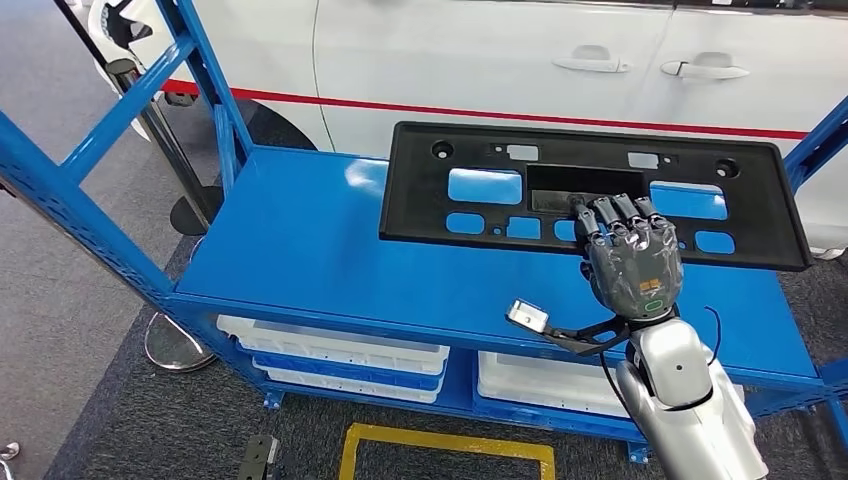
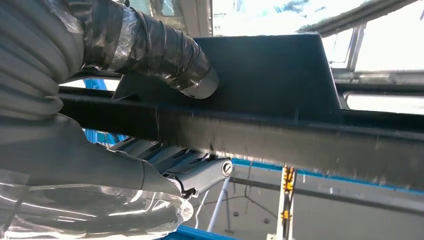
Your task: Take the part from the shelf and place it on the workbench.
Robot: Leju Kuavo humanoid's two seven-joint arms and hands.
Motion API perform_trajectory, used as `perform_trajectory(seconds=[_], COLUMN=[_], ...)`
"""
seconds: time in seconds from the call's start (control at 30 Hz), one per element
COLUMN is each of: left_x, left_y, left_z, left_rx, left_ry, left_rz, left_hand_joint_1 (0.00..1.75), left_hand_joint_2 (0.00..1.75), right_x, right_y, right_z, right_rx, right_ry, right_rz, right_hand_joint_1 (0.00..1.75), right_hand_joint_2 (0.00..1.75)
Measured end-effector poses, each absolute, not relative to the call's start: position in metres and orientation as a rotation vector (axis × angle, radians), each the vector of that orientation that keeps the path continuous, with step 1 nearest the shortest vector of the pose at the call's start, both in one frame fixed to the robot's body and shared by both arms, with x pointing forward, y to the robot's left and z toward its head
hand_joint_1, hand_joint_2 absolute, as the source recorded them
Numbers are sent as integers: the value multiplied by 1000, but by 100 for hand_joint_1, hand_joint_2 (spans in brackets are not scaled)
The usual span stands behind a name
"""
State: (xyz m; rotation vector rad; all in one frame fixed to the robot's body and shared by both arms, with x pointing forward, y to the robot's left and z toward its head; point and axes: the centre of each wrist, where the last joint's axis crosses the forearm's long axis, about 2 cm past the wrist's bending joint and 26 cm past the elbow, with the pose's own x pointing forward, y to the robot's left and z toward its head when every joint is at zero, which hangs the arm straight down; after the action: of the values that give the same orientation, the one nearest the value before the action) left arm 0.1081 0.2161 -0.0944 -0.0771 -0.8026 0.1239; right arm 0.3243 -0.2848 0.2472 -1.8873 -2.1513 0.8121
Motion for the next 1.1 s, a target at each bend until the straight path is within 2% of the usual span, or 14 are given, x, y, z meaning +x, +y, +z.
perform_trajectory(seconds=[0.53, 1.1], left_x=[99, 104], left_y=[217, 220], left_z=[-97, -96], left_rx=[-64, -57], left_ry=[-693, -719], left_rz=[119, 122], left_hand_joint_1=[0, 0], left_hand_joint_2=[175, 175], right_x=[306, 285], right_y=[-250, -225], right_z=[252, 245], right_rx=[-1739, -1555], right_ry=[-2300, -2439], right_rz=[681, 601], right_hand_joint_1=[175, 175], right_hand_joint_2=[175, 175])
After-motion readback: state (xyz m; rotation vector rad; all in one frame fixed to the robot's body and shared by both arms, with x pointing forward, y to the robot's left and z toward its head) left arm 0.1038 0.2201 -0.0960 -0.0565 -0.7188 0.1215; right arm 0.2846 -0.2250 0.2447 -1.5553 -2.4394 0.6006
